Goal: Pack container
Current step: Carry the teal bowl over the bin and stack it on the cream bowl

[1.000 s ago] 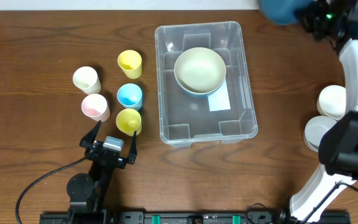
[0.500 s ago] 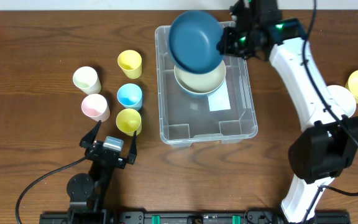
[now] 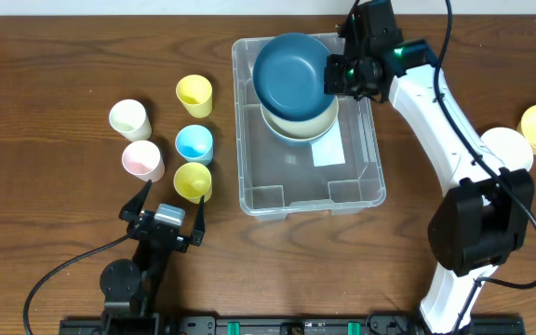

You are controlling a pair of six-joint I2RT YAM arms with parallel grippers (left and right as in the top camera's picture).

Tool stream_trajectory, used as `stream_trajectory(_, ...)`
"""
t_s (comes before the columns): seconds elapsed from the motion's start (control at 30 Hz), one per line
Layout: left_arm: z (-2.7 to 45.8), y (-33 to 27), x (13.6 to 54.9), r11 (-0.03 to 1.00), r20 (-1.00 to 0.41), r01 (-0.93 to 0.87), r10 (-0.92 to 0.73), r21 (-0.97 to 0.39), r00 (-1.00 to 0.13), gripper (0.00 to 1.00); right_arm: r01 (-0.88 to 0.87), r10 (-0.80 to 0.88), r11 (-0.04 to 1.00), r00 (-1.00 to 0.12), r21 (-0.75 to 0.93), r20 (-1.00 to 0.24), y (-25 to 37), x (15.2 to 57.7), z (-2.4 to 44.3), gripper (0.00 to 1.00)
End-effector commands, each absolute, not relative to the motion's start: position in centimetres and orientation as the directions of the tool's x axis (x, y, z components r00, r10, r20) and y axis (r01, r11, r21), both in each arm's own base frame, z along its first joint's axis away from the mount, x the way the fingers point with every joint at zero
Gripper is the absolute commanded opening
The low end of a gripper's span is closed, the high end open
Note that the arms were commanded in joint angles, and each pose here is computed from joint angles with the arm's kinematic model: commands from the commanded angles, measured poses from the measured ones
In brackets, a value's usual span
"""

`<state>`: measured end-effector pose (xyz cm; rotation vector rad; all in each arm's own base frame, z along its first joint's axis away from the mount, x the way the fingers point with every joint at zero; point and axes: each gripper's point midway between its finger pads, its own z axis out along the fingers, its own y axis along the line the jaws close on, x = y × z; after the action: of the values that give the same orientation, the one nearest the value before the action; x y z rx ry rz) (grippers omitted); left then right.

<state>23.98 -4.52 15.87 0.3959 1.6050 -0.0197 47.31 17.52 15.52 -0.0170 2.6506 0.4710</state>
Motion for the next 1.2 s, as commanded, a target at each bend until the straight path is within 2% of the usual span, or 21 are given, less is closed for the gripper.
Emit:
stream_trajectory(0.0,14.3,-4.6,23.9,0.934,-0.967,0.281,0.245,0.219,-0.062,0.98,-0.074,0.075,0.944,-0.901,0.323,-0.426,17.2,47.2,15.3,0.09)
stream_trajectory(0.1,14.3,-4.6,23.9,0.934,-0.967,0.281,0.245,0.219,-0.062,0.98,-0.064,0.080,0.944,-0.907,0.323,-0.414,17.1,47.0,14.9,0.11)
stream_trajectory(0.27,14.3,-4.6,23.9,0.934,-0.967,0.281,0.245,0.219,-0.062,0.98,-0.056,0.081,0.946,-0.912,0.319,-0.401,16.9,46.7,14.2,0.26)
stream_trajectory(0.37,14.3,-4.6,23.9,0.934,-0.967,0.281,0.245,0.219,-0.062,0.98,-0.051,0.086,0.947,-0.911,0.317,-0.403,16.6,46.8,14.2,0.29)
stream_trajectory(0.4,14.3,-4.6,23.9,0.934,-0.967,0.281,0.245,0.219,-0.062,0.98,-0.051,0.087,0.947,-0.909,0.318,-0.407,16.6,47.0,14.3,0.33)
stream_trajectory(0.43,14.3,-4.6,23.9,0.934,-0.967,0.281,0.245,0.219,-0.062,0.98,-0.051,0.089,0.947,-0.908,0.318,-0.409,16.5,47.0,14.3,0.42)
stream_trajectory(0.53,14.3,-4.6,23.9,0.934,-0.967,0.281,0.245,0.219,-0.062,0.98,-0.046,0.100,0.946,-0.900,0.322,-0.424,16.1,47.5,14.7,0.55)
stream_trajectory(0.67,14.3,-4.6,23.9,0.934,-0.967,0.281,0.245,0.219,-0.062,0.98,-0.040,0.121,0.942,-0.886,0.334,-0.448,15.4,48.4,16.3,0.53)
stream_trajectory(0.7,14.3,-4.6,23.9,0.934,-0.967,0.281,0.245,0.219,-0.062,0.98,-0.040,0.123,0.941,-0.885,0.337,-0.449,15.4,48.4,16.6,0.49)
stream_trajectory(0.77,14.3,-4.6,23.9,0.934,-0.967,0.281,0.245,0.219,-0.062,0.98,-0.039,0.123,0.940,-0.887,0.338,-0.446,15.4,48.3,16.6,0.33)
stream_trajectory(0.83,14.3,-4.6,23.9,0.934,-0.967,0.281,0.245,0.219,-0.062,0.98,-0.035,0.120,0.942,-0.894,0.333,-0.432,15.3,48.0,16.4,0.32)
stream_trajectory(0.9,14.3,-4.6,23.9,0.934,-0.967,0.281,0.245,0.219,-0.062,0.98,-0.024,0.121,0.948,-0.895,0.317,-0.429,15.0,47.9,16.2,0.36)
stream_trajectory(0.97,14.3,-4.6,23.9,0.934,-0.967,0.281,0.245,0.219,-0.062,0.98,-0.012,0.129,0.956,-0.881,0.295,-0.455,14.3,48.4,16.7,0.46)
stream_trajectory(1.07,14.3,-4.6,23.9,0.934,-0.967,0.281,0.245,0.219,-0.062,0.98,0.027,0.161,0.963,-0.857,0.270,-0.489,12.3,49.2,18.4,0.51)
stream_trajectory(1.17,14.3,-4.6,23.9,0.934,-0.967,0.281,0.245,0.219,-0.062,0.98,0.150,0.257,0.959,-0.820,0.242,-0.511,8.5,49.2,21.0,0.58)
